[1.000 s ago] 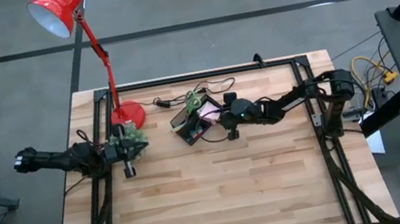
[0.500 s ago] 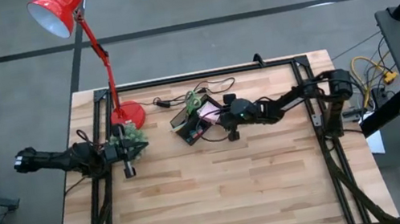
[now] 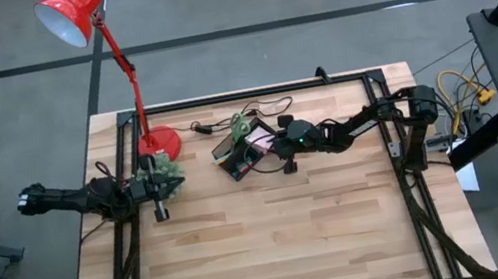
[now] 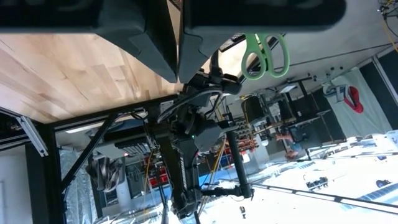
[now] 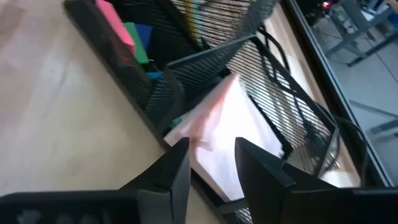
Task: Pick and place office supplies into organizer
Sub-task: Put the light pink sticky notes into the black desk organizer, then return to Home Position
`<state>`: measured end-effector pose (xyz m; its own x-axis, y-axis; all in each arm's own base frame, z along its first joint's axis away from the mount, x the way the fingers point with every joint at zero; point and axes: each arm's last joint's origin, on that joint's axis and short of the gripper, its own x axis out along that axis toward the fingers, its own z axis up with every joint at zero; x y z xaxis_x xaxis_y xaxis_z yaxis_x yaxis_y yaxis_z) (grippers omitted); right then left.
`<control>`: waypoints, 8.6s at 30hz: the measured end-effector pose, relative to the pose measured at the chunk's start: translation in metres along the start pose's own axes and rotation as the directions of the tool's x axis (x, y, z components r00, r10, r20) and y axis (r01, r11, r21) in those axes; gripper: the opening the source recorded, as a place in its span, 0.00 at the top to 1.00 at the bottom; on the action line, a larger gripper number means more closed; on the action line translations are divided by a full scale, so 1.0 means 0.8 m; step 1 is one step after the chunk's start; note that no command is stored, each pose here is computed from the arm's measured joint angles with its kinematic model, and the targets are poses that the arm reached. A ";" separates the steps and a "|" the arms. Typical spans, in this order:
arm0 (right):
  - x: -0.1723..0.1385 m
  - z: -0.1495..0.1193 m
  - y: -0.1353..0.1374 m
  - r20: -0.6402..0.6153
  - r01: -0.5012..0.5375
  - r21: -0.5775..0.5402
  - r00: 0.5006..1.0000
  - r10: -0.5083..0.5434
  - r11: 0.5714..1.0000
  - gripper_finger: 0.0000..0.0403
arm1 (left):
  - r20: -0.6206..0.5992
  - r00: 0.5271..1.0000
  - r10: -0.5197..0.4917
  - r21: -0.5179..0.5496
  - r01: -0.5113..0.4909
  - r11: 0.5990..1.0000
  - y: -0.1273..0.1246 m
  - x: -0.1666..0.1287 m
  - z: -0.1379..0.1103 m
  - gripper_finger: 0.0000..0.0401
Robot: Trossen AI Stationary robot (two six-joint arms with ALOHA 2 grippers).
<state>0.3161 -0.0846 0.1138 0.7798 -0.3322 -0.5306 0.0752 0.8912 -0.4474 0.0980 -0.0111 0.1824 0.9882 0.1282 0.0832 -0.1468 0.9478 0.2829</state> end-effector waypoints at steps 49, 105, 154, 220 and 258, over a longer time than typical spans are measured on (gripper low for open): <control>-0.009 0.010 -0.002 -0.057 -0.161 0.009 0.985 0.161 0.987 0.88 | -0.006 1.000 -0.001 -0.022 0.001 1.000 -0.001 0.000 -0.001 1.00; -0.199 -0.044 0.029 0.469 -0.196 0.235 0.881 0.066 0.952 0.98 | -0.005 1.000 -0.003 -0.022 0.003 1.000 -0.001 0.000 -0.001 1.00; -0.274 -0.096 0.031 0.549 -0.169 0.316 0.835 -0.035 0.934 0.98 | 0.059 0.987 -0.151 -0.174 0.159 0.972 -0.009 0.004 -0.005 1.00; -0.274 -0.096 0.031 0.548 -0.097 0.208 0.836 -0.033 0.973 0.98 | -0.116 0.991 -0.061 -0.173 0.040 0.984 0.008 0.006 -0.030 1.00; -0.274 -0.096 0.031 0.548 -0.097 0.207 0.836 -0.033 0.973 0.98 | -0.117 0.991 -0.062 -0.173 0.041 0.984 0.008 0.006 -0.030 1.00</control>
<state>0.0991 -0.0138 0.1636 0.9898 -0.1383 -0.0345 0.1265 0.9637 -0.2350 0.1031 0.0025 0.1617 0.9936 0.1024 -0.0472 -0.0964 0.9885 0.1164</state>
